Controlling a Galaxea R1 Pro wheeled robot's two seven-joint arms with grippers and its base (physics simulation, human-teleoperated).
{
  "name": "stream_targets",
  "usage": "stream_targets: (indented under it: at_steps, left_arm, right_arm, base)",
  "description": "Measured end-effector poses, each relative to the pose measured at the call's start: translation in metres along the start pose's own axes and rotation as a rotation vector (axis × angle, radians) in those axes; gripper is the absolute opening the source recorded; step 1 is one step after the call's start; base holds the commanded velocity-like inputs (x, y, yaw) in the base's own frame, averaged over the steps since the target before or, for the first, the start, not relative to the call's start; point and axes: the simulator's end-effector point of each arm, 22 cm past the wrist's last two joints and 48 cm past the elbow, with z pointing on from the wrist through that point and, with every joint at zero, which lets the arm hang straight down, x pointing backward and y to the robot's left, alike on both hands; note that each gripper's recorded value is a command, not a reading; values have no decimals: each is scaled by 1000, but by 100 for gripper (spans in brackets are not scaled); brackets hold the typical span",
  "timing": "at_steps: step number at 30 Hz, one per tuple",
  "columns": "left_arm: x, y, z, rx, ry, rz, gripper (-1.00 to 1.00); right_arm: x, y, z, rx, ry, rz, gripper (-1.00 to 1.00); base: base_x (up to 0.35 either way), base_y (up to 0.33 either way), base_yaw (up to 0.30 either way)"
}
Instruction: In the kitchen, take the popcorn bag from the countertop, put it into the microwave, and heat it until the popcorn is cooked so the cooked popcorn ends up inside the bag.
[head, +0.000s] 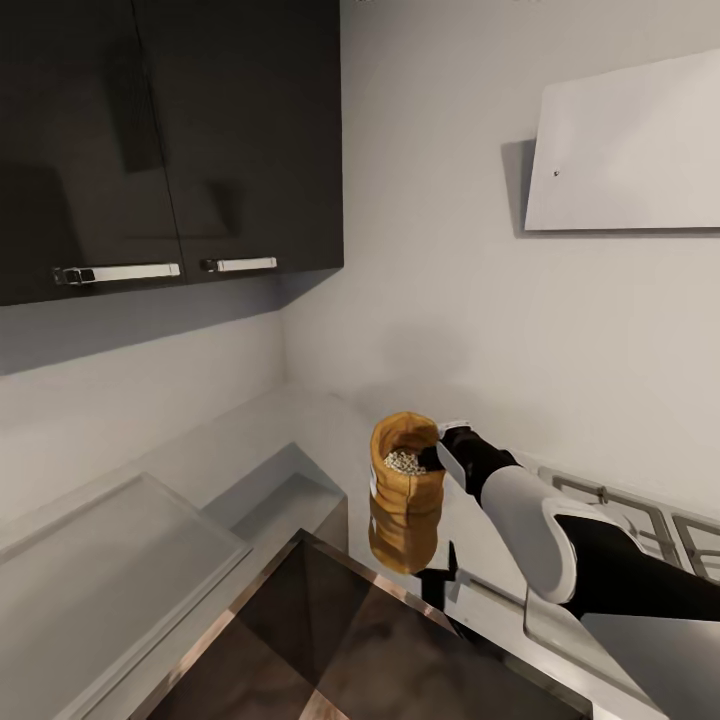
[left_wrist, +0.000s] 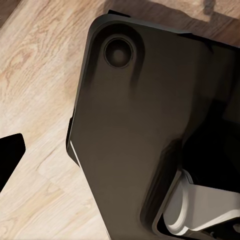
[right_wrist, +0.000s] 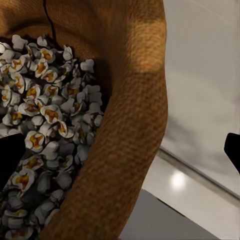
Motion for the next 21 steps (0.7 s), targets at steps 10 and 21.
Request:
stream_targets:
  at_steps: [10,21]
  left_arm:
    - [0,0,0,0,0,-1,100]
    - [0,0,0,0,-1,-2,100]
  right_arm:
    - [8,1,2,-1,17,-8,-100]
    - [3,-4,-3,7,39,-5,-100]
  base:
    - [0,0,0]
    - [0,0,0]
